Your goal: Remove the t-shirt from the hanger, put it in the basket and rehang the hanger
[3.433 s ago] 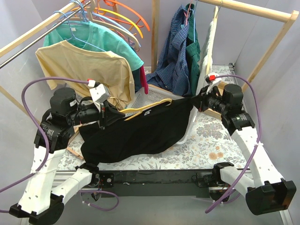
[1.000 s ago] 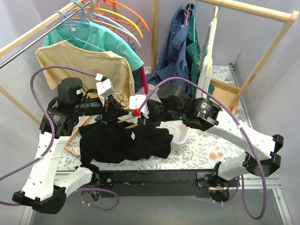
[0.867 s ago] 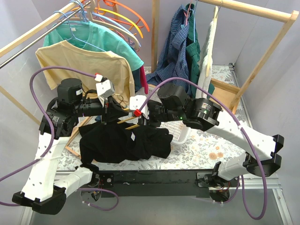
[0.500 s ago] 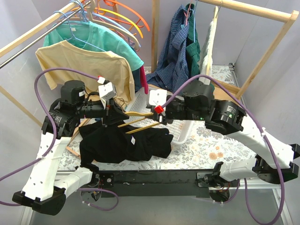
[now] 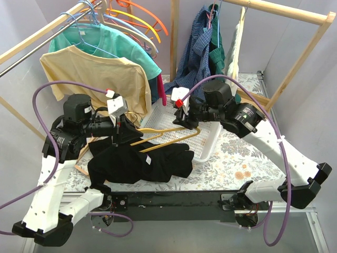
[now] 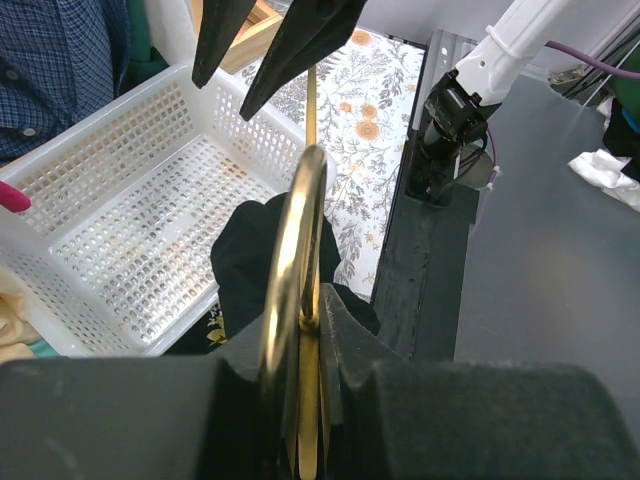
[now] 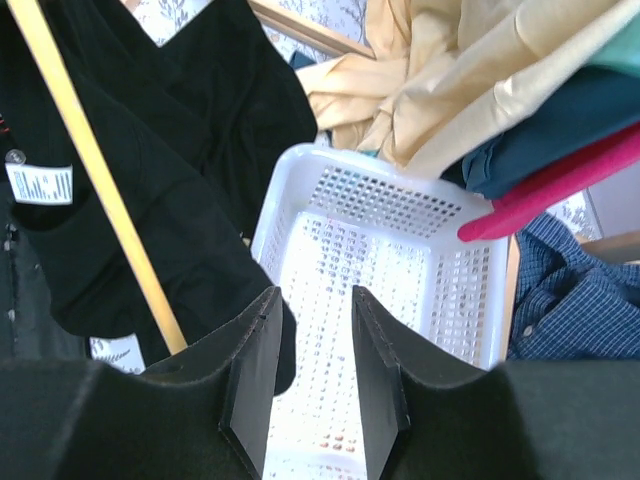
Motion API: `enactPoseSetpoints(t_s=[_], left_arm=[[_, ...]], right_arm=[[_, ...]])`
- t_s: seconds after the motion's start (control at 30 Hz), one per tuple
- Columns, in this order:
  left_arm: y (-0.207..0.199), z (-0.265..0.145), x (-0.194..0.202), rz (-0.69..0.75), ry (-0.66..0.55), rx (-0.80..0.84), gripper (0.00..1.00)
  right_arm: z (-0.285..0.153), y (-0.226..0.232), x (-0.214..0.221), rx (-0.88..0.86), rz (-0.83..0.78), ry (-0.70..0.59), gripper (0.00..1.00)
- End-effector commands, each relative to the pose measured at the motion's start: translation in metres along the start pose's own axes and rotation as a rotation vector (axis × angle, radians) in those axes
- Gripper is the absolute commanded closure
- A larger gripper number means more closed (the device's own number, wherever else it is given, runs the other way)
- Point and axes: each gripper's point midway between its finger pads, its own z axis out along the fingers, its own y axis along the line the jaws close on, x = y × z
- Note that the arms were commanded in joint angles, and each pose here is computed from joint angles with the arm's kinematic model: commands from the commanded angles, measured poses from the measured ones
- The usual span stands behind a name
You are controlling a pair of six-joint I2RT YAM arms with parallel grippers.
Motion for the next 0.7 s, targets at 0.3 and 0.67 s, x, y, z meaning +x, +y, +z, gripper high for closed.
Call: enactPoseSetpoints(t_s=[0.3, 0.67], left_arm=[[-0.005, -0.004, -0.008, 0.033, -0.019, -0.002, 1.0], [-0.008, -0.005, -0.01, 0.034, -0.023, 0.013, 1.0]], right_arm=[[-0.069, 0.009, -0.026, -0.004, -0.037, -0.158, 0.54], [-0.057, 0.036, -0.002, -0.2, 0.02, -0.072, 0.43]])
